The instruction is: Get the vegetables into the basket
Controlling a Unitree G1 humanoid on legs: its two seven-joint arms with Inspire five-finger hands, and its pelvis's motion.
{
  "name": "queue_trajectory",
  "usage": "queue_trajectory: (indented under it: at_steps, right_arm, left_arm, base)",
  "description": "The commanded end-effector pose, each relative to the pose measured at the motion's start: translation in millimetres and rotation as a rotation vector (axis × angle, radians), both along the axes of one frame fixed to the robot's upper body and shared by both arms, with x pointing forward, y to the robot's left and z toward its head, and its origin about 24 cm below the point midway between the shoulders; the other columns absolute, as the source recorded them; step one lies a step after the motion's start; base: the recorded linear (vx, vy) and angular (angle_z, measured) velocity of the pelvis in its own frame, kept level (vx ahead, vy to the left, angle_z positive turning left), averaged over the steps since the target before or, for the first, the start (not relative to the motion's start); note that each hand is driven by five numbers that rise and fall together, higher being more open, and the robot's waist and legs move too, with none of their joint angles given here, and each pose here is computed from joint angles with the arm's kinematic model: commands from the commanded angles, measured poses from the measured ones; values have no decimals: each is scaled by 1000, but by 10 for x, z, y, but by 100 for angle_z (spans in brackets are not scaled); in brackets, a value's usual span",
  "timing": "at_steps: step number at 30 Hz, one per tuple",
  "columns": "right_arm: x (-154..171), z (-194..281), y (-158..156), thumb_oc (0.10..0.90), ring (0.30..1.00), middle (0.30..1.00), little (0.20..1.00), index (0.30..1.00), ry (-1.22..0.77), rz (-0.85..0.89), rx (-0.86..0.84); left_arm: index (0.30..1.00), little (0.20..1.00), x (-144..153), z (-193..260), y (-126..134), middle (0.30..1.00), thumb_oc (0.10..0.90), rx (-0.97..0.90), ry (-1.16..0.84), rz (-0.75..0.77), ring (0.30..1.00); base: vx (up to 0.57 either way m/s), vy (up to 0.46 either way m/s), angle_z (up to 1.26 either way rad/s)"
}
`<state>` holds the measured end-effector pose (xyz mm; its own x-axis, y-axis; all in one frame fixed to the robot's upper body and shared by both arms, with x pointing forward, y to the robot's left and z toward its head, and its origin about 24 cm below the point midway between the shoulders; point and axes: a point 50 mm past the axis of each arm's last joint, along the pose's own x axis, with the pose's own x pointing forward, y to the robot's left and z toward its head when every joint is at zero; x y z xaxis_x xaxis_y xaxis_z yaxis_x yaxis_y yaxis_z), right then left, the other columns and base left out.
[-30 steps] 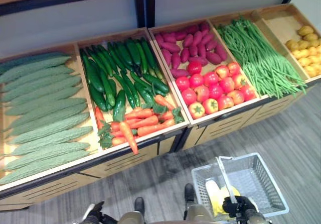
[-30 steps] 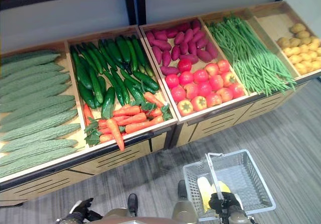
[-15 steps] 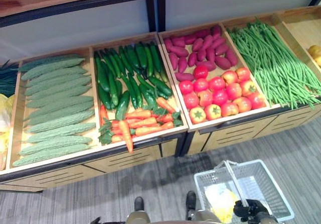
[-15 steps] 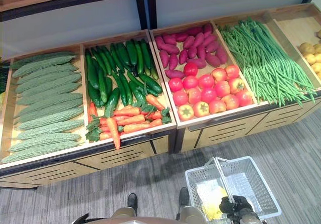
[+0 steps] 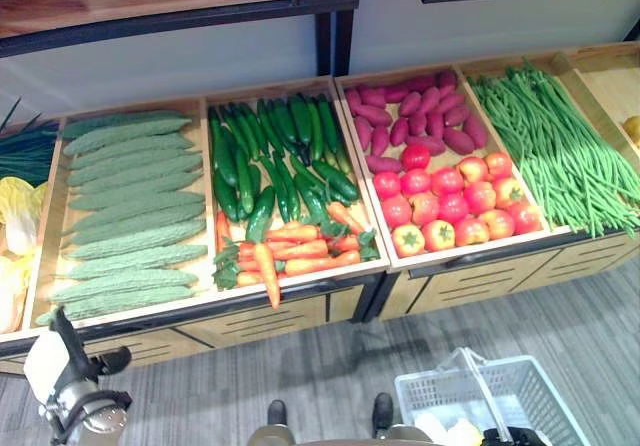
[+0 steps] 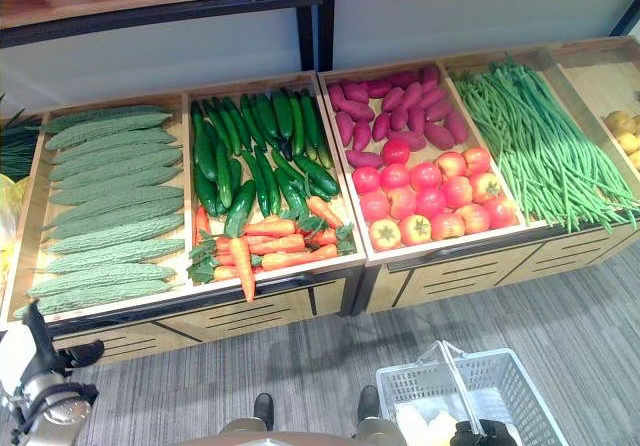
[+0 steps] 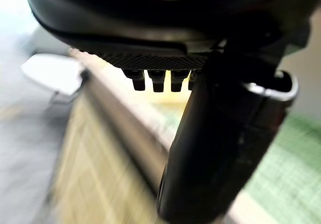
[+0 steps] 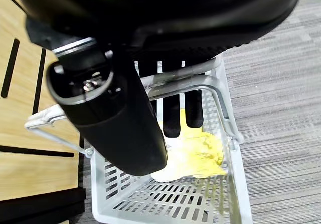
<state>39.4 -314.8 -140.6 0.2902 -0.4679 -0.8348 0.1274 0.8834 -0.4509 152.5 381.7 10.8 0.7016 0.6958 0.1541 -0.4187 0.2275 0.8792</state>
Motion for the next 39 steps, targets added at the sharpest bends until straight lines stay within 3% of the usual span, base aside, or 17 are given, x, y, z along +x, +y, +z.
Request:
queue_trajectory:
  at_steps: [1, 4, 5, 6, 8, 15, 28, 39]
  right_arm:
    - [238, 76, -71, 400, 300, 300, 300, 300, -109, -11, -38]
    - [278, 83, -71, 400, 300, 300, 300, 300, -118, -3, -30]
    - [327, 99, -79, 400, 300, 300, 300, 300, -135, 11, -27]
    - [326, 99, -77, 400, 300, 300, 300, 300, -136, 10, -26]
    - [429, 143, -106, 400, 300, 300, 300, 300, -173, 38, -30]
    - [623, 237, -147, 400, 300, 300, 300, 300, -245, 107, -40]
    - [732, 292, -179, 400, 300, 300, 300, 300, -260, 156, -65]
    - [861, 355, -216, 400, 300, 300, 300, 300, -280, 182, -93]
  left_arm:
    - [1000, 1000, 175, 468, 192, 1000, 900, 254, -135, -16, 1000]
    - [1000, 1000, 350, 697, 86, 1000, 900, 326, -169, -141, 1000]
    - [1000, 1000, 480, 881, -31, 1000, 900, 394, -181, -266, 1000]
    - [1000, 1000, 483, 884, -32, 1000, 900, 394, -181, -267, 1000]
    - [1000, 1000, 671, 1177, -222, 1000, 900, 535, -107, -534, 1000]
    - [1000, 1000, 909, 1466, -532, 1000, 900, 740, 26, -841, 1000]
    - [1000, 1000, 1241, 1581, -1007, 1000, 900, 861, 168, -1127, 1000]
    - [1000, 1000, 1462, 1457, -1201, 1000, 900, 865, 276, -1206, 1000]
  base:
    - [1, 19, 10]
    - [0, 8, 1]
    - [0, 0, 0]
    - [0, 0, 0]
    - [0, 0, 0]
    - [11, 9, -9]
    - [12, 13, -8]
    - [5, 13, -8]
